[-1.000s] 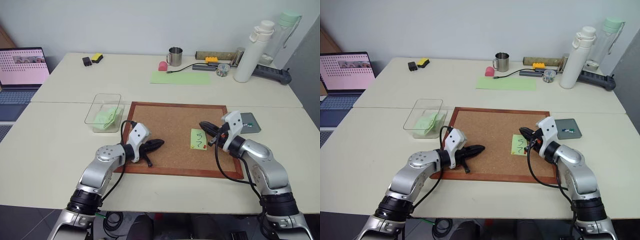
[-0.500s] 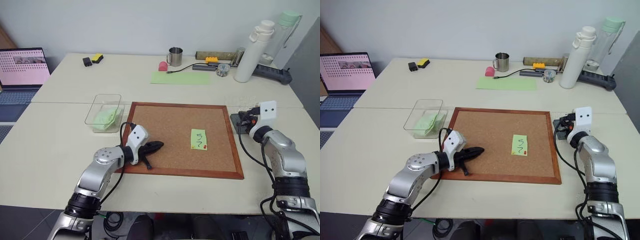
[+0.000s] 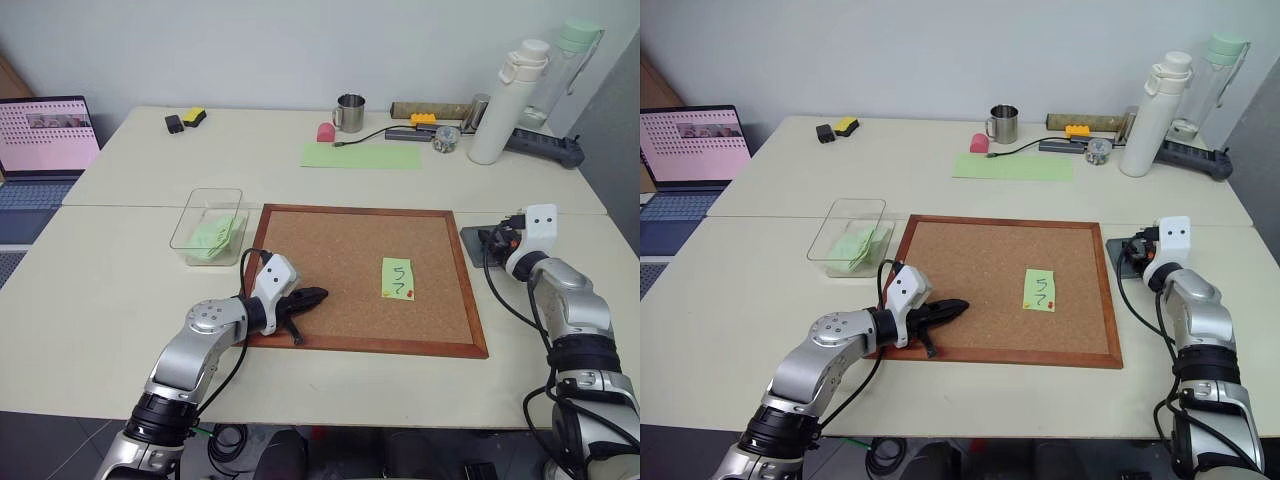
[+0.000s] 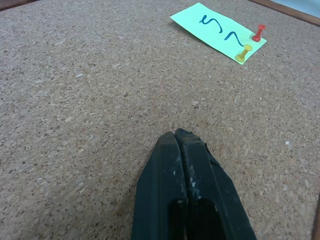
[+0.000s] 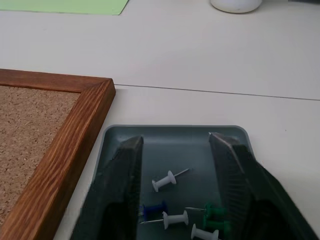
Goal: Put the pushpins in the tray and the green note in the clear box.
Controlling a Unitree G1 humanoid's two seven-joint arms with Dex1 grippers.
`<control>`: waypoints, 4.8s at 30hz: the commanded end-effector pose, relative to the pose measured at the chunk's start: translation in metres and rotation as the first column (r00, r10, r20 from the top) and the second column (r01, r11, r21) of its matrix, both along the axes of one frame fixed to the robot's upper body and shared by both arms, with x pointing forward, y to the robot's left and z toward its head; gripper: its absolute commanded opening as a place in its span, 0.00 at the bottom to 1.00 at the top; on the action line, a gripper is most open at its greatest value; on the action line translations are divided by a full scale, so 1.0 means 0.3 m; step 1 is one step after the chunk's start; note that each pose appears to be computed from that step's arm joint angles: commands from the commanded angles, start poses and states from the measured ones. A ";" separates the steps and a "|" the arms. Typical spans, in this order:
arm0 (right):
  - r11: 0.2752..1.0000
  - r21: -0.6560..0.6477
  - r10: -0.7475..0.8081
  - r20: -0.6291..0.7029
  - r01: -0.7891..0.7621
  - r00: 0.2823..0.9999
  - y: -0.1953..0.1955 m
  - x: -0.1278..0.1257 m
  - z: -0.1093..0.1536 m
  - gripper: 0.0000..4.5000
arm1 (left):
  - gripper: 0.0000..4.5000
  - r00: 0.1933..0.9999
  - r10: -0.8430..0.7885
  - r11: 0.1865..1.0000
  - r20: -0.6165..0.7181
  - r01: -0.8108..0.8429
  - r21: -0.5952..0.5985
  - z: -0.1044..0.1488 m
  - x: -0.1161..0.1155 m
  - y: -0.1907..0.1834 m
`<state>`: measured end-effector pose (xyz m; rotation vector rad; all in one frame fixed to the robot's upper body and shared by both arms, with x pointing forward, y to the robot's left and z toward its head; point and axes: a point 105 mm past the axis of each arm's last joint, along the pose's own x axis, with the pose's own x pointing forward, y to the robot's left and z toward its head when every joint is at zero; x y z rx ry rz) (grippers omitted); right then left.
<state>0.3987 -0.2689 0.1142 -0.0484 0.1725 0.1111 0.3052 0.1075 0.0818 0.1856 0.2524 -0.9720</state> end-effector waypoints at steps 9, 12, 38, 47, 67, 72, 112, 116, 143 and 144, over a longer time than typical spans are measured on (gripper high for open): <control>0.743 0.053 0.660 0.106 -0.667 0.744 0.348 -0.293 0.090 0.55 | 0.00 1.000 -0.012 1.000 -0.019 0.012 0.013 -0.012 -0.007 0.005; 0.691 0.030 0.721 0.050 -0.722 0.691 0.402 -0.345 0.024 0.55 | 0.00 1.000 -0.016 1.000 -0.020 0.016 0.015 -0.013 -0.005 0.006; 0.677 -0.017 0.735 -0.011 -0.735 0.678 0.459 -0.332 -0.091 0.11 | 0.00 1.000 -0.020 1.000 -0.014 0.020 0.021 -0.002 -0.010 0.007; 0.695 -0.024 0.718 0.076 -0.719 0.692 0.454 -0.332 -0.019 0.01 | 0.00 1.000 -0.021 1.000 -0.017 0.021 0.021 -0.002 -0.008 0.005; 0.971 -0.016 0.236 0.180 -0.237 0.955 0.153 -0.181 0.119 0.01 | 0.00 0.999 -0.037 0.999 -0.022 0.038 0.023 -0.007 -0.006 -0.001; 0.993 -0.060 0.104 0.112 -0.098 0.988 0.048 -0.104 0.098 0.01 | 0.00 0.999 -0.038 0.999 -0.020 0.038 0.021 -0.006 -0.007 -0.005; 0.671 -0.017 0.741 0.059 -0.741 0.669 0.594 -0.334 -0.041 0.41 | 0.00 0.999 -0.025 0.999 -0.021 0.026 0.028 -0.001 -0.022 0.008; 0.672 -0.043 0.740 0.006 -0.739 0.673 0.598 -0.327 -0.081 0.41 | 0.00 1.000 -0.020 0.999 -0.021 0.021 0.030 0.000 -0.021 0.011; 0.653 -0.178 0.758 0.161 -0.736 0.632 0.587 -0.333 0.098 0.01 | 0.00 1.000 -0.012 0.999 -0.019 0.013 0.052 0.012 -0.017 0.059; 0.643 -0.201 0.766 0.153 -0.739 0.625 0.586 -0.338 0.100 0.01 | 0.00 1.000 -0.013 0.998 -0.016 0.014 0.059 0.022 -0.012 0.078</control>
